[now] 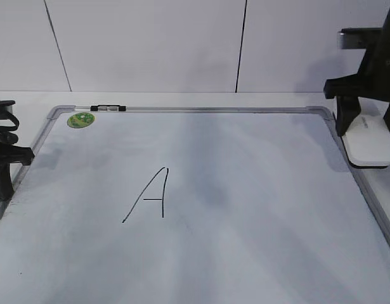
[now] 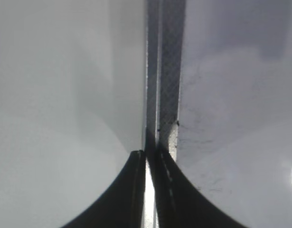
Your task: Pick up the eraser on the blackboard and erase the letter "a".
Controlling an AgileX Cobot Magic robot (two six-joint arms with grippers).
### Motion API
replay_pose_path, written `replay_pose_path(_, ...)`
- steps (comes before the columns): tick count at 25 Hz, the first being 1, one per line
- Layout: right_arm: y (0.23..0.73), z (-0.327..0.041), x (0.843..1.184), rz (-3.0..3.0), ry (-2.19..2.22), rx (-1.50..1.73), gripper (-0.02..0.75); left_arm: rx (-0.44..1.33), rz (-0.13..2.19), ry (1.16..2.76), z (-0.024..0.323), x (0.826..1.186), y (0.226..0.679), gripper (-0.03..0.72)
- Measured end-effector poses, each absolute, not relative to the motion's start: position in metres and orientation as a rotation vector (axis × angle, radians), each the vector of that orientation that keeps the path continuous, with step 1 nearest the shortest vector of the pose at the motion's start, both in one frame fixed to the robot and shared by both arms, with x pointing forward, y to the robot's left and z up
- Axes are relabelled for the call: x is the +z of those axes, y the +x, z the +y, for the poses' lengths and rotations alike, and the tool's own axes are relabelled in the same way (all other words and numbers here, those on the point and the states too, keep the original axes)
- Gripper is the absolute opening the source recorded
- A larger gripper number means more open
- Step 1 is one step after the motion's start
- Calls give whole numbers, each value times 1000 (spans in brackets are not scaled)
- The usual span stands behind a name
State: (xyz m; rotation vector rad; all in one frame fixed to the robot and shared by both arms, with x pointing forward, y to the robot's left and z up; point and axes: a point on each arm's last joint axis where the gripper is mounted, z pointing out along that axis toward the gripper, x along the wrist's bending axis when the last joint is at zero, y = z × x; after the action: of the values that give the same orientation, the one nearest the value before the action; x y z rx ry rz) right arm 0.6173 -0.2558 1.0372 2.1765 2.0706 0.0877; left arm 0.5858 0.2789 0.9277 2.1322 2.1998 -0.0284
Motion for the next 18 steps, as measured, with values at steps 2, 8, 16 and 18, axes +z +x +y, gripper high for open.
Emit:
replay_pose_path(2, 621, -255, 1027, 2092, 2189, 71, 566, -28, 2200, 2132, 279, 928, 586, 38)
replay_pose_path(8, 629, -261, 1005, 2123, 2244, 38, 566, -28, 2200, 2132, 279, 928, 586, 38)
replay_pose_path(16, 637, -265, 982, 2154, 2291, 8, 566, -30, 2200, 2130, 279, 928, 586, 38)
replay_pose_path(18, 638, -264, 977, 2171, 2298, 6, 566, -30, 2200, 2130, 279, 928, 586, 38)
